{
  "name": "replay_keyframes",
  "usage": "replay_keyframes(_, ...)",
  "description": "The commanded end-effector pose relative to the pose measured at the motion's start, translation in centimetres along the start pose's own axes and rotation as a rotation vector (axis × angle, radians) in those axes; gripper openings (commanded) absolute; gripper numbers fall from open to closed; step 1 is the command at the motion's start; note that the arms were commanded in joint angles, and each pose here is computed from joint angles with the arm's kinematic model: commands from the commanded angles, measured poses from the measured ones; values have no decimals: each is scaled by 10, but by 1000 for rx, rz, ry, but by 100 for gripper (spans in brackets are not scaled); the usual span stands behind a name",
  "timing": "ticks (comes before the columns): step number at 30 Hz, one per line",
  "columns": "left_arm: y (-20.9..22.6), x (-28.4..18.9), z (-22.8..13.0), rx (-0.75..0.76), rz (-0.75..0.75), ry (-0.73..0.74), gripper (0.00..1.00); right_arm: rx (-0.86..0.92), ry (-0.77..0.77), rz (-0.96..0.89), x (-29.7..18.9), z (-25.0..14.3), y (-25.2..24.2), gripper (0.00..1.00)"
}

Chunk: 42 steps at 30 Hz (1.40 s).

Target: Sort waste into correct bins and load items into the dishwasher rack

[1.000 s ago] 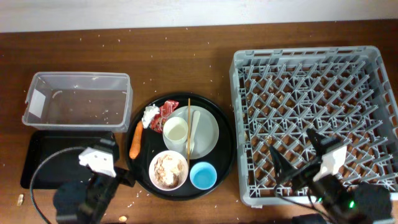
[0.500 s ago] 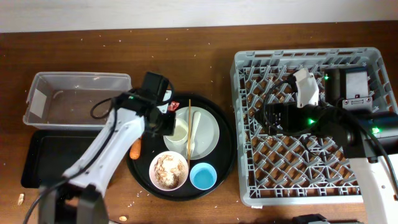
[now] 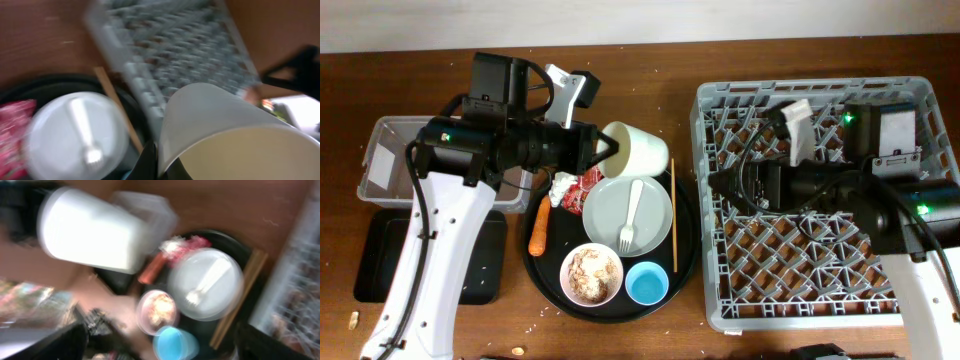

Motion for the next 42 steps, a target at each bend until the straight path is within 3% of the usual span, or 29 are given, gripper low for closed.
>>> replay_keyframes(1, -50, -13, 13, 178, -412, -144, 0, -253, 82, 369, 1, -13, 63, 90)
replay_keyframes(6, -76, -29, 22, 236, -655, -248, 0, -375, 60, 448, 5, -10, 83, 81)
replay_keyframes(7, -76, -29, 23, 250, -653, -253, 0, -399, 75, 477, 7, -14, 90, 71)
replay_keyframes(9, -74, -28, 23, 259, -635, -251, 0, -439, 86, 508, 10, -18, 100, 63)
replay_keyframes(13, -75, -17, 21, 268, -586, -213, 0, -530, 20, 533, -2, -15, 112, 83)
replay_keyframes(14, -74, -16, 21, 270, -573, -206, 0, -543, 10, 537, -5, -15, 114, 81)
replay_keyframes(16, -74, -16, 21, 270, -570, -206, 0, -516, 30, 529, -3, -18, 111, 63)
replay_keyframes(17, -74, -16, 21, 272, -570, -207, 1, -517, 28, 528, -4, -18, 112, 60)
replay_keyframes(18, -74, -16, 21, 275, -569, -209, 58, -520, 8, 510, -7, -17, 110, 59)
replay_keyframes(19, -74, -16, 21, 274, -569, -208, 99, -522, -42, 464, -15, -11, 106, 56)
replay_keyframes(22, -65, -21, 23, 270, -539, -225, 99, -396, -289, 214, -74, 7, 67, 56)
replay_keyframes(25, -54, -27, 24, 255, -508, -243, 99, 212, -528, -417, -139, 4, -63, 56)
replay_keyframes(28, -54, -27, 24, 255, -509, -243, 99, 830, -531, -749, -182, -31, -166, 55)
replay_keyframes(30, -54, -27, 24, 254, -509, -242, 99, 1048, -466, -904, -196, -48, -217, 55)
replay_keyframes(32, -54, -27, 24, 252, -509, -241, 99, 1164, -392, -1001, -199, -58, -250, 56)
replay_keyframes(35, -54, -27, 24, 252, -509, -241, 99, 1280, -214, -994, -184, -73, -279, 56)
replay_keyframes(37, -54, -27, 24, 252, -508, -241, 99, 1267, -150, -986, -174, -76, -278, 64)
replay_keyframes(39, -52, -26, 23, 246, -486, -230, 99, 1209, -100, -1037, -165, -72, -276, 81)
replay_keyframes(40, -52, -25, 22, 238, -484, -226, 99, 1200, -93, -1030, -161, -69, -273, 85)
replay_keyframes(42, -34, -15, 10, 182, -323, -134, 99, 1135, -163, -919, -162, -51, -247, 86)
Point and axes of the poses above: each gripper's point midway between its finger pads, its own x axis out along the fingers, its own y axis along the line the jaws close on, z = x × y, the point moved 5 cm from there along -x, back along the fingers, and after that the axes turned 14 degrees about x, right-handed, at the moved point
